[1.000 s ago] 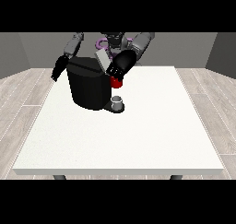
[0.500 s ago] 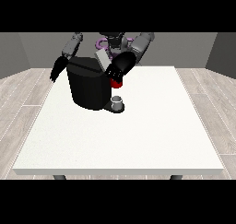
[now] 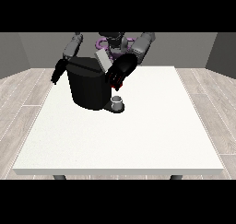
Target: Insert the coffee pod into the coffee machine and close the lid
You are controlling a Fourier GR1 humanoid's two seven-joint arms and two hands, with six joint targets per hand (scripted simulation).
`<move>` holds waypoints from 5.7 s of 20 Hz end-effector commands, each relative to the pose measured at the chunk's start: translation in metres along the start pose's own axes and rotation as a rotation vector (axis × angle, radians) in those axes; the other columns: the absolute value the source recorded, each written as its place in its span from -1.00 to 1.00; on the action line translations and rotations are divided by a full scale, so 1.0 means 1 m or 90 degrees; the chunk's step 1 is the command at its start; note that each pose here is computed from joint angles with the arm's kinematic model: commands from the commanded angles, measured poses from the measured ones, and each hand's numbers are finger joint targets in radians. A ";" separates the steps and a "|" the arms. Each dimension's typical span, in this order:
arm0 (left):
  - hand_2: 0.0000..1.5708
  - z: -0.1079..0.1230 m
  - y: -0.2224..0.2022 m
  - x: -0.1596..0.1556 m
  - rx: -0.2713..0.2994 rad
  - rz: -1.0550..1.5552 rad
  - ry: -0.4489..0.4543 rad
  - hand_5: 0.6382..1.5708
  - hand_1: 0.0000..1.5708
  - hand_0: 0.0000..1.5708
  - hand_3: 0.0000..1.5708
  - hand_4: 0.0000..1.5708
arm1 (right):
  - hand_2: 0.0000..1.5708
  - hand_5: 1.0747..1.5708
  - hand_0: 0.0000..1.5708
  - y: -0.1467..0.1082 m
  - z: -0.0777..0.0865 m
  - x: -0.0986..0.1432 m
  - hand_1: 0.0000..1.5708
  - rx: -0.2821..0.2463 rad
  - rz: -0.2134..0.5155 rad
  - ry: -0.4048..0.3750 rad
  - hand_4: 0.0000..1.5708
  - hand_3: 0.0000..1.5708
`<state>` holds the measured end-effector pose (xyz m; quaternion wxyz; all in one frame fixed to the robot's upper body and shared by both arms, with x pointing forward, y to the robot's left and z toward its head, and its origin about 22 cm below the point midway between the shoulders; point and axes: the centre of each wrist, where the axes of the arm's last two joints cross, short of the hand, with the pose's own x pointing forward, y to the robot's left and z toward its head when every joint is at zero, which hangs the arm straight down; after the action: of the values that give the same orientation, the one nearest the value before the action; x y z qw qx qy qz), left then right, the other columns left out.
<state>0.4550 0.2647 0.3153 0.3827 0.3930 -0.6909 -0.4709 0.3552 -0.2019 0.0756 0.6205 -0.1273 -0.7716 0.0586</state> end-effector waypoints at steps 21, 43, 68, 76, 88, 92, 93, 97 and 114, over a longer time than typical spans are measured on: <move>-0.81 0.023 -0.160 0.019 -0.099 0.365 -0.011 1.00 -1.00 -1.00 -1.00 -1.00 | -1.00 1.00 -1.00 -0.046 0.071 -0.113 -1.00 -0.068 -0.001 0.228 -1.00 -1.00; -1.00 0.204 -0.346 -0.003 -0.152 0.825 0.286 1.00 -1.00 -1.00 -1.00 -0.55 | -1.00 1.00 -1.00 -0.047 0.084 -0.085 -1.00 0.081 -0.038 0.197 -0.75 -1.00; -1.00 0.197 -0.267 0.009 -0.042 0.798 0.146 1.00 -1.00 -1.00 -1.00 -0.52 | -1.00 1.00 -1.00 -0.031 -0.016 -0.026 -1.00 0.059 -0.114 0.163 -1.00 -1.00; -1.00 0.212 -0.269 0.036 -0.009 0.782 0.173 1.00 -1.00 -1.00 -1.00 -0.52 | -1.00 1.00 -1.00 -0.018 -0.029 -0.019 -1.00 0.110 -0.108 0.141 -1.00 -1.00; -1.00 0.212 -0.252 0.030 0.010 0.741 0.161 1.00 -1.00 -1.00 -1.00 -0.56 | -1.00 1.00 -1.00 0.005 -0.053 0.013 -1.00 0.136 -0.094 0.082 -0.79 -1.00; -1.00 0.213 -0.253 0.041 0.003 0.760 0.143 1.00 -1.00 -1.00 -1.00 -0.53 | -1.00 1.00 -1.00 0.003 -0.057 0.013 -1.00 0.147 -0.056 0.044 -0.79 -1.00; -1.00 0.222 -0.253 0.027 0.002 0.745 0.148 1.00 -1.00 -1.00 -1.00 -0.54 | -1.00 1.00 -1.00 -0.011 -0.069 0.033 -1.00 0.155 -0.031 0.049 -0.85 -1.00; -1.00 0.199 -0.247 0.035 0.024 0.757 0.137 1.00 -1.00 -1.00 -1.00 -0.54 | -1.00 1.00 -1.00 0.000 -0.076 0.053 -1.00 0.183 -0.038 0.006 -0.86 -1.00; -1.00 0.191 -0.245 0.039 -0.010 0.750 0.056 1.00 -1.00 -1.00 -1.00 -0.51 | -1.00 1.00 -1.00 0.009 -0.090 0.134 -1.00 0.137 0.066 -0.064 -0.69 -1.00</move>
<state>0.3117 0.2386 0.0417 0.6211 -0.0348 -0.7660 -0.1618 0.4194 -0.2163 0.1803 0.6691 -0.1614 -0.7124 0.1368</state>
